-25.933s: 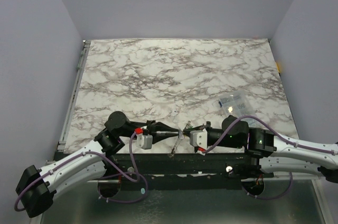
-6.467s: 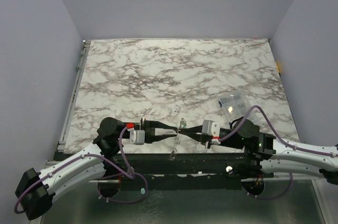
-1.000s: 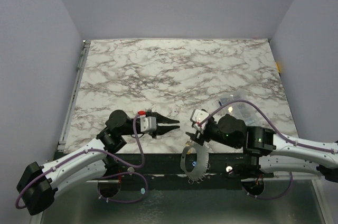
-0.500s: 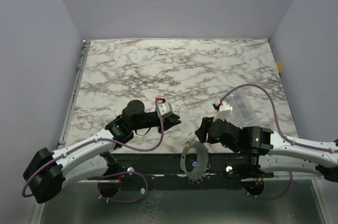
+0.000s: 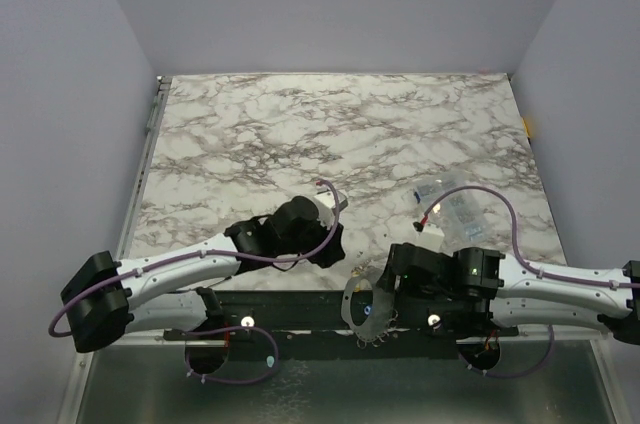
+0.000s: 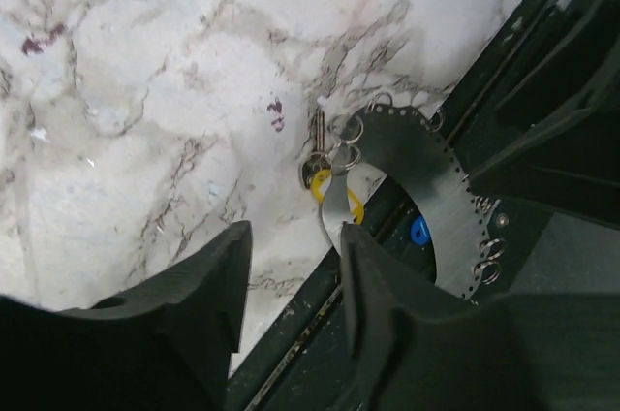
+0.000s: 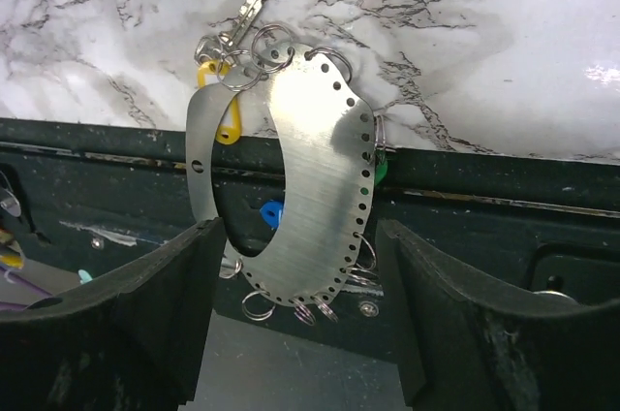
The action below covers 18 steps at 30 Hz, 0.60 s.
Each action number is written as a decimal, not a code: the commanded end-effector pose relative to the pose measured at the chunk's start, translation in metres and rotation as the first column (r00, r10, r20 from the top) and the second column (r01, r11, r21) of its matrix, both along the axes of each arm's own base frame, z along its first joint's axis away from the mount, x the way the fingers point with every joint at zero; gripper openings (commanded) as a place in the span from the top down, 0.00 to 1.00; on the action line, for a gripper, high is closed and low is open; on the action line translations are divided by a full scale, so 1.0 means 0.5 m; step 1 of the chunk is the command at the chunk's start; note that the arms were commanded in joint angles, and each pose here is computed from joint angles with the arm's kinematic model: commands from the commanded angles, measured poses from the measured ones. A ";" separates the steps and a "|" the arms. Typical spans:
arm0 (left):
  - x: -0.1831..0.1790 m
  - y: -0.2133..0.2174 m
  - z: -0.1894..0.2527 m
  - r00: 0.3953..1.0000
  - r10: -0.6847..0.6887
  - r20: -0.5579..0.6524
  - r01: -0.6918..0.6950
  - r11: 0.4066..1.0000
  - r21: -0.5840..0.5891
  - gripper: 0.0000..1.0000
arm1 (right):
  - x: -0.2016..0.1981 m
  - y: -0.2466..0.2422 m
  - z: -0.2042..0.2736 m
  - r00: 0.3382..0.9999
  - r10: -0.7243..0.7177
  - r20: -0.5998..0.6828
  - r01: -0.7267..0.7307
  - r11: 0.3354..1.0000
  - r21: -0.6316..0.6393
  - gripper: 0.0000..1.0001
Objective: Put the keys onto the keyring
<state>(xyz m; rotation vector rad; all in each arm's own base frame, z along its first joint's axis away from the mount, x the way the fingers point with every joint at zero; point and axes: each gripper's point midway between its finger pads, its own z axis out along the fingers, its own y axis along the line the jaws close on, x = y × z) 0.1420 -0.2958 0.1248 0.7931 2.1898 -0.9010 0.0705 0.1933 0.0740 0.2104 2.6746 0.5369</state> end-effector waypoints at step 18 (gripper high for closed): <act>-0.106 -0.076 -0.181 0.921 0.367 -0.131 -0.298 0.881 0.368 0.35 | 0.121 -0.133 0.175 0.891 -0.282 0.355 0.282 0.958 0.053 0.19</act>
